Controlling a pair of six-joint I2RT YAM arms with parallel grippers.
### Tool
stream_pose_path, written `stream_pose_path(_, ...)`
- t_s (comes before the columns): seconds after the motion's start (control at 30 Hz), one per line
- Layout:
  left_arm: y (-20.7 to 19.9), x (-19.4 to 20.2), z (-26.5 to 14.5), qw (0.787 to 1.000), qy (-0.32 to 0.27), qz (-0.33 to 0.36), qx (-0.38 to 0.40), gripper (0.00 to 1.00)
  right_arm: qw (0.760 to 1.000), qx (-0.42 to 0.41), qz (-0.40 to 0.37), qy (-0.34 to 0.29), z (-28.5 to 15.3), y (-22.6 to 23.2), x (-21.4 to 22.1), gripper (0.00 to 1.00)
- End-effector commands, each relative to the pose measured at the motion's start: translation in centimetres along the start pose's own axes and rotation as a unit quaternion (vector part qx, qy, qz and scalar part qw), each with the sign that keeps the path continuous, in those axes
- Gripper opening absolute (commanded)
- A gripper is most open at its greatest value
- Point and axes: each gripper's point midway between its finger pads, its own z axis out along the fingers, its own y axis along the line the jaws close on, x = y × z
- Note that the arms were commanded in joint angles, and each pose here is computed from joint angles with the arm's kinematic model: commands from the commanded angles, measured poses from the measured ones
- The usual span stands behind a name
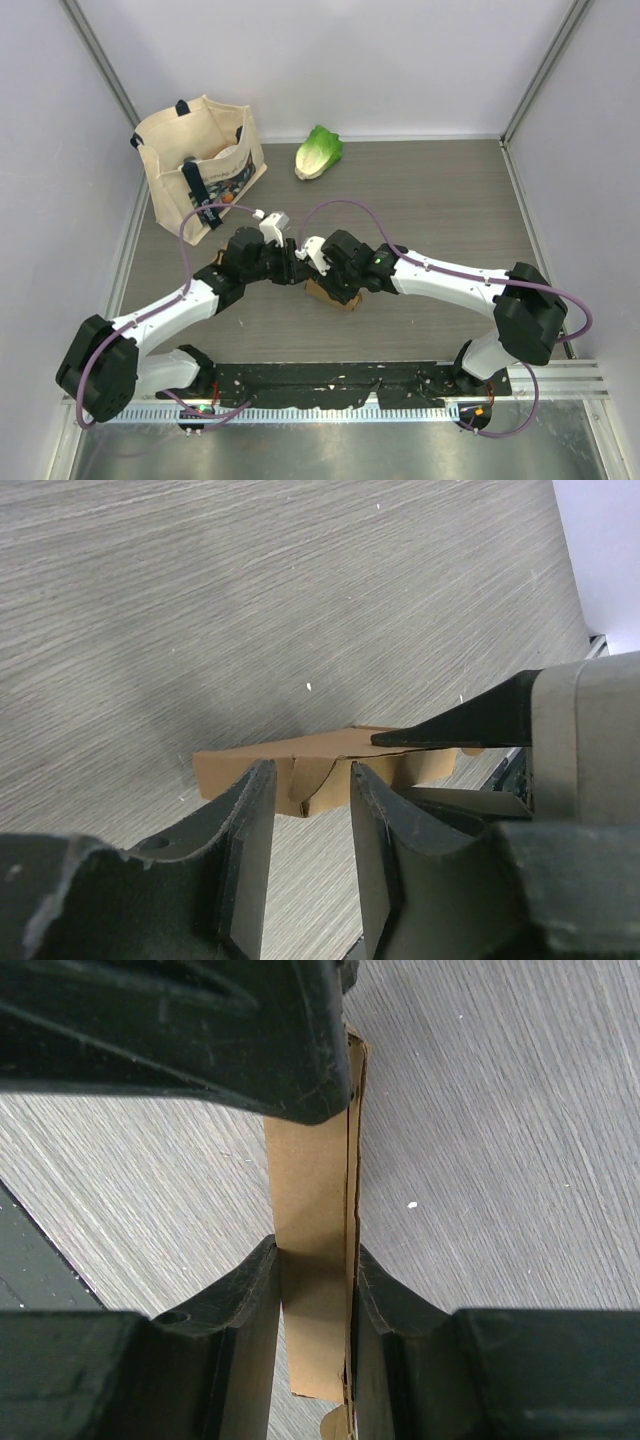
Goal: Fold the paper box
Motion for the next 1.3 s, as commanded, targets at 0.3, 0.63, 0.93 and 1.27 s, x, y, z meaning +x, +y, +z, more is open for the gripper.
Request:
stream_pose_path(0.3, -2.7, -1.8, 0.0, 0.999, -0.019, 0.026, 0.037, 0.29, 1.0, -0.017, 0.007, -0.003, 0.2, 0.7, -0.2, 0.22)
stream_pose_path(0.63, -2.6, -1.6, -0.2, 0.999, -0.023, 0.037, 0.015, 0.24, 1.0, -0.017, 0.008, -0.004, 0.1, 0.7, -0.2, 0.2)
stream_pose_path(0.93, -1.9, -2.0, -0.7, 0.997, -0.036, 0.069, -0.023, 0.1, 1.0, -0.021, 0.01, -0.004, 0.2, 0.8, -0.2, 0.19)
stream_pose_path(1.27, -0.6, -0.3, -0.6, 0.995, -0.032, 0.082, -0.056, 0.0, 1.0, -0.004, 0.02, -0.011, 0.4, 0.0, -0.7, 0.2)
